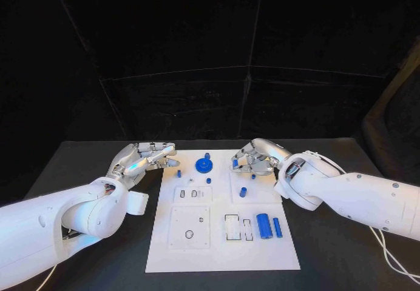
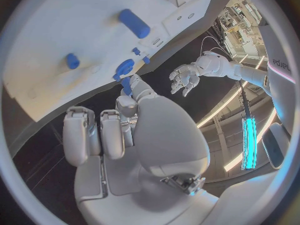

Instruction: Assemble the parts on the task board

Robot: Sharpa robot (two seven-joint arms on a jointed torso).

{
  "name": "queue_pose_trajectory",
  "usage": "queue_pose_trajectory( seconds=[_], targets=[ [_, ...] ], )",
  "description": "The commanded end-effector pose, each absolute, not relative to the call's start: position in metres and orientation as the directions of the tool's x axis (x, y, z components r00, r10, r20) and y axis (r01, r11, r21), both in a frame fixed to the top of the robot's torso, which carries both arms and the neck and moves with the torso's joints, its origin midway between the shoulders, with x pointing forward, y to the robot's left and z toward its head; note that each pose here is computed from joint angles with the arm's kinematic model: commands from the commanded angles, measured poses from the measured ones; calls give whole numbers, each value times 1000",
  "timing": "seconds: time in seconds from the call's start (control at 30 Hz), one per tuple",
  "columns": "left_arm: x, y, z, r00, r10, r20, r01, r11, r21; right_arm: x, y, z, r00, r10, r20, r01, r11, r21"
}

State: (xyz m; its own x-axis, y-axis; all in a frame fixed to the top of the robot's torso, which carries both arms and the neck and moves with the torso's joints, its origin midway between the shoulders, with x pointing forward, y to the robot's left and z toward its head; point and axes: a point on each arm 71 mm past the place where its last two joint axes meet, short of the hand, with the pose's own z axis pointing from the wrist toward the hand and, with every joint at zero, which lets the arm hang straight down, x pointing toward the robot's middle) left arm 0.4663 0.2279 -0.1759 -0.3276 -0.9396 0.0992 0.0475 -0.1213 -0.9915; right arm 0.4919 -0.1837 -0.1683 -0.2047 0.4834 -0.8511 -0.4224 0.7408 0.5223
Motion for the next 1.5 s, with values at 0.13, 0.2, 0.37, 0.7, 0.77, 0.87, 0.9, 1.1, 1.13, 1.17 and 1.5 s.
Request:
queue_pose_trajectory(
  seconds=[0.13, 0.2, 0.37, 0.7, 0.77, 0.87, 0.9, 1.1, 1.13, 1.17, 1.5],
  targets=[
    [466, 226, -173, -332, -935, 126, 37, -147, -989, 484, -140, -166, -172, 373, -912, -473, 781, 409],
    [466, 226, -173, -334, -934, 127, 37, -148, -988, 484, -129, -166, -180, 361, -915, -481, 779, 402],
    [467, 224, -172, -337, -933, 128, 37, -149, -988, 481, -108, -172, -209, 323, -923, -492, 781, 385],
    [467, 222, -172, -344, -930, 131, 34, -152, -988, 472, -81, -188, -245, 244, -938, -518, 785, 340],
    [467, 221, -172, -344, -930, 131, 33, -152, -988, 471, -79, -190, -248, 232, -941, -521, 787, 331],
    [467, 221, -172, -345, -930, 131, 33, -151, -988, 470, -77, -192, -254, 218, -942, -523, 789, 323],
    [467, 221, -172, -345, -930, 131, 33, -152, -988, 469, -76, -193, -256, 215, -943, -524, 789, 322],
    [467, 221, -172, -346, -929, 132, 32, -152, -988, 469, -73, -197, -261, 197, -945, -525, 792, 310],
    [467, 221, -172, -346, -929, 132, 32, -152, -988, 469, -73, -198, -261, 192, -946, -525, 794, 306],
    [467, 221, -172, -346, -929, 132, 32, -152, -988, 469, -73, -198, -262, 190, -946, -524, 796, 304],
    [467, 222, -172, -346, -929, 132, 30, -151, -988, 471, -75, -204, -267, 160, -950, -518, 807, 282]
  ],
)
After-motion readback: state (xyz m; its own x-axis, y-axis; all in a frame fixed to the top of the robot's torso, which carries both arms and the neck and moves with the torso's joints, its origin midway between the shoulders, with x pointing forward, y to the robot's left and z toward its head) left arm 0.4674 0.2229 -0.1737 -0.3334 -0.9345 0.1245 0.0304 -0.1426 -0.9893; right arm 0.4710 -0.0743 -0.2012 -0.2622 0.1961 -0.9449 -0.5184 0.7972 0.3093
